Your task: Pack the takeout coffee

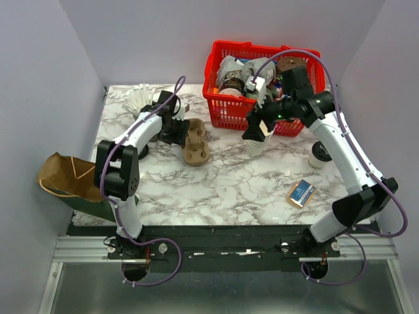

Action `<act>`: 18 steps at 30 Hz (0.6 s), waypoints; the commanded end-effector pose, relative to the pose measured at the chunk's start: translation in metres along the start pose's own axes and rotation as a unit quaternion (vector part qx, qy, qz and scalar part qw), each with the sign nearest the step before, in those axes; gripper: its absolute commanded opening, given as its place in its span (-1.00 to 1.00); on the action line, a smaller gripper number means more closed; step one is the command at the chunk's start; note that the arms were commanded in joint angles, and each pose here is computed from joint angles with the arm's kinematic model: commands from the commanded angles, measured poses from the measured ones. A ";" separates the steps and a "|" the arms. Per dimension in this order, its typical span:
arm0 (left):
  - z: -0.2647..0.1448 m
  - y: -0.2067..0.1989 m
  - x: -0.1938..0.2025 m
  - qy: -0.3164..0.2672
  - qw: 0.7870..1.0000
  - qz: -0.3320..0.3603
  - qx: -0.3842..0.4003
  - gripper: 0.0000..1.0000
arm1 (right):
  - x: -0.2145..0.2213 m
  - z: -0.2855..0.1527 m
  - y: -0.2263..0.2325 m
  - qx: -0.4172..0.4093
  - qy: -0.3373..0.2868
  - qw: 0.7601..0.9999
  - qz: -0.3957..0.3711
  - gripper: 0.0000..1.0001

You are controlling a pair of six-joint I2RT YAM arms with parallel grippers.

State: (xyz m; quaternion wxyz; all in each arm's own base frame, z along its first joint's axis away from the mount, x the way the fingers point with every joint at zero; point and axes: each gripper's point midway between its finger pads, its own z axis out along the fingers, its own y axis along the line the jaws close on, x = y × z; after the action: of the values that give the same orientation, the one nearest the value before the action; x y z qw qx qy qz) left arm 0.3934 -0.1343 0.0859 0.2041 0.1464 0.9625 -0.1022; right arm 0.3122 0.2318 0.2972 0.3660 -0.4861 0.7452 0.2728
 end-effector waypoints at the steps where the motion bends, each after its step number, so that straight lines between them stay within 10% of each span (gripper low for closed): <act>1: -0.017 0.043 -0.001 -0.006 0.998 0.016 -0.059 0.35 | -0.004 0.004 -0.005 0.004 0.000 1.000 -0.015 0.81; 18: -0.036 -0.031 -0.043 -0.079 0.995 0.056 0.031 0.56 | -0.005 0.004 -0.007 0.005 0.001 1.000 -0.019 0.81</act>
State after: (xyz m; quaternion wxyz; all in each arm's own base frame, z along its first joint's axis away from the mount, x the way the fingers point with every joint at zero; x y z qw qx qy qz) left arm 0.3884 -0.1520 0.1055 0.2244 0.2058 0.9431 -0.1334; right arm 0.3214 0.2354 0.2893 0.3587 -0.4909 0.7462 0.2713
